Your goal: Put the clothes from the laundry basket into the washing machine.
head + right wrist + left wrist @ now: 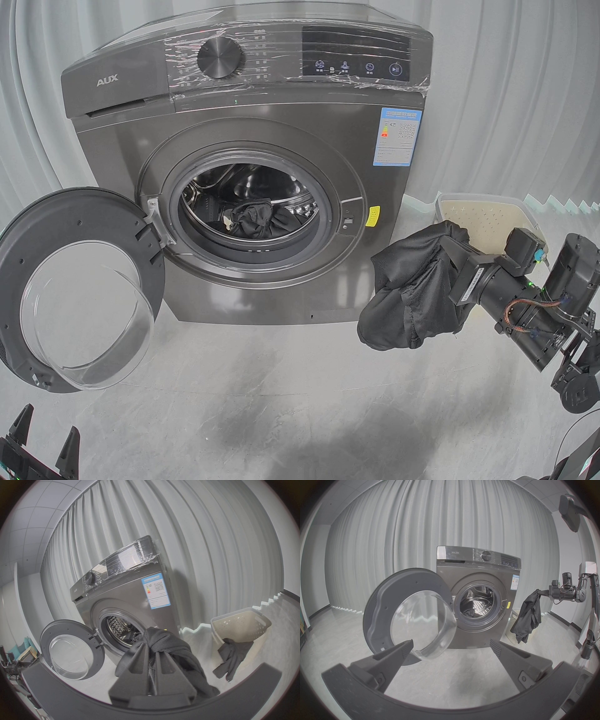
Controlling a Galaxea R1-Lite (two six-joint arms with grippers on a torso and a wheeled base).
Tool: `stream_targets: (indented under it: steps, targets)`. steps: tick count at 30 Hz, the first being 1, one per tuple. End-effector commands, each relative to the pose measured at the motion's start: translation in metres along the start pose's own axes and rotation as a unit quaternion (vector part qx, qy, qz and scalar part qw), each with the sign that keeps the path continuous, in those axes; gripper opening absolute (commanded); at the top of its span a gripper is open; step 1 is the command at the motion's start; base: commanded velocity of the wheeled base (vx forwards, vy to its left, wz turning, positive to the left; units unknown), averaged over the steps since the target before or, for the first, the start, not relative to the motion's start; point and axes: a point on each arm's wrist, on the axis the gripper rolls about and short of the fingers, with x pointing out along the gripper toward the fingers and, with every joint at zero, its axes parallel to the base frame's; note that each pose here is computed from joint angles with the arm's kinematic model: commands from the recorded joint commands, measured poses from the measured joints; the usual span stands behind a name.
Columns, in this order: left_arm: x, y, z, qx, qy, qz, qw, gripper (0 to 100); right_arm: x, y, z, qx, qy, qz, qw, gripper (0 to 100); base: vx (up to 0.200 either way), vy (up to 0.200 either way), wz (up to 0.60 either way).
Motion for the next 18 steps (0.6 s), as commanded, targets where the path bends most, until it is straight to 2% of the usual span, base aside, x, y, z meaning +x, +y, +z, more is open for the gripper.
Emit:
stream_targets:
  steps: [1, 13, 18]
  targets:
    - [-0.0002, 0.0002, -0.0043, 0.001, -0.002, 0.0, 1.0, 100, 0.0, -0.0001, -0.0008, -0.001, 0.002, 0.0, 1.0, 0, 0.0, 0.0, 0.0]
    - [-0.0002, 0.0002, -0.0043, 0.0, -0.002, 0.0, 1.0, 100, -0.0002, 0.0, -0.0021, -0.001, 0.005, 0.001, 1.0, 0, 0.0, 0.0, 0.0]
    - [-0.0002, 0.0002, -0.0043, 0.0, -0.002, 0.0, 1.0, 100, 0.0003, -0.0004, -0.0049, -0.002, 0.009, 0.0, 1.0, 0, 0.2, 0.0, 0.0]
